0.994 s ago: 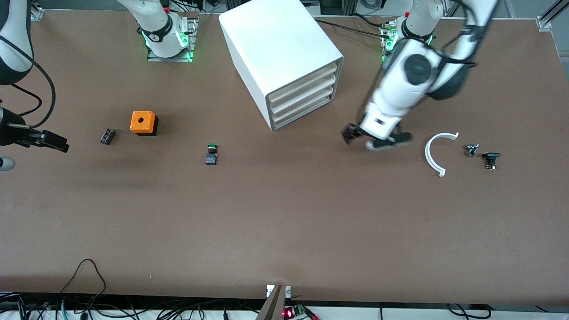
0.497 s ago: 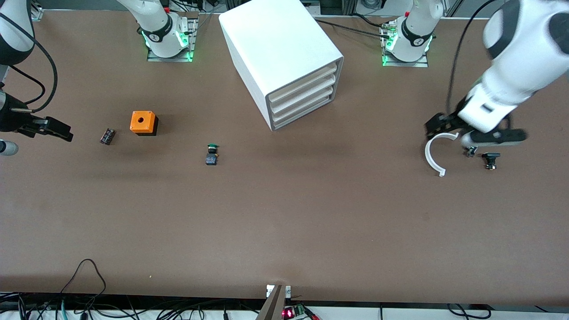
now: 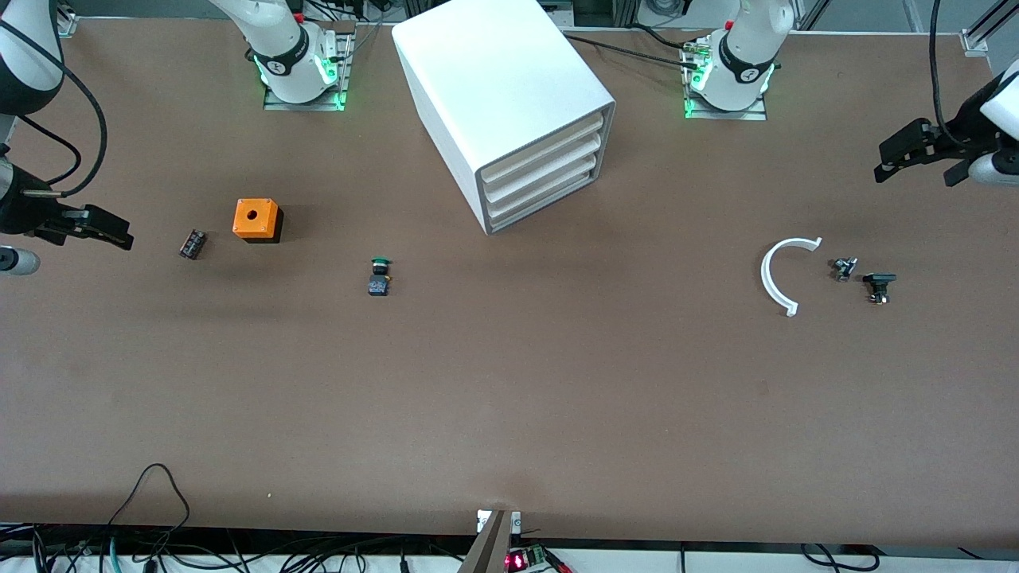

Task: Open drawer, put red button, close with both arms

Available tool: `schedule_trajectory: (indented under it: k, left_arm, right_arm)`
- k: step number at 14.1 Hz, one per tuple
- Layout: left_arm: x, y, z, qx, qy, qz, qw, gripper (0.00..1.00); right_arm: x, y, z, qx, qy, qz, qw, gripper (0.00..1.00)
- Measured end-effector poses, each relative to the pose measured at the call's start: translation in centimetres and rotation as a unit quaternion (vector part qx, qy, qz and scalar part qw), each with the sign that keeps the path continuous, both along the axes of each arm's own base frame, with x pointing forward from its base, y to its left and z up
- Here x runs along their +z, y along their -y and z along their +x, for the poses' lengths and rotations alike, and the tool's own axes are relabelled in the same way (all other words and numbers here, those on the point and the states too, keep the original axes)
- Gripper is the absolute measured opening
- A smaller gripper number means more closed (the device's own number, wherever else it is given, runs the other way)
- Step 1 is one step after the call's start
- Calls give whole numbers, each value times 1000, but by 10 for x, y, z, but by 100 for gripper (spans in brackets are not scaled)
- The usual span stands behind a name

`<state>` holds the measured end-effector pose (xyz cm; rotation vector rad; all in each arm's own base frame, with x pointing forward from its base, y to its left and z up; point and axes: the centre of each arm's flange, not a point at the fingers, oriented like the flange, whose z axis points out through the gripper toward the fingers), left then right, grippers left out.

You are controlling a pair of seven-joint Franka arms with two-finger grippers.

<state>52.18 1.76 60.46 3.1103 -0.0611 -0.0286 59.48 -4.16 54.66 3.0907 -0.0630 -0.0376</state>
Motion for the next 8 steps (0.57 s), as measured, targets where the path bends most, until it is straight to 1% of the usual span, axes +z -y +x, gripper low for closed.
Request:
schedule_trajectory:
  k: [2, 5, 8]
  left_arm:
    - [-6, 3, 7, -4, -5, -1, 1000, 100]
    - [-7, 2, 10, -3, -5, -1, 1000, 100]
    - [-7, 2, 12, -3, -5, -2, 1000, 100]
  right_arm:
    - [0, 0, -10, 0, -1, 2, 1000, 100]
    - [3, 0, -28, 1, 4, 5, 1000, 100]
    - [6, -7, -32, 7, 7, 6, 1000, 100]
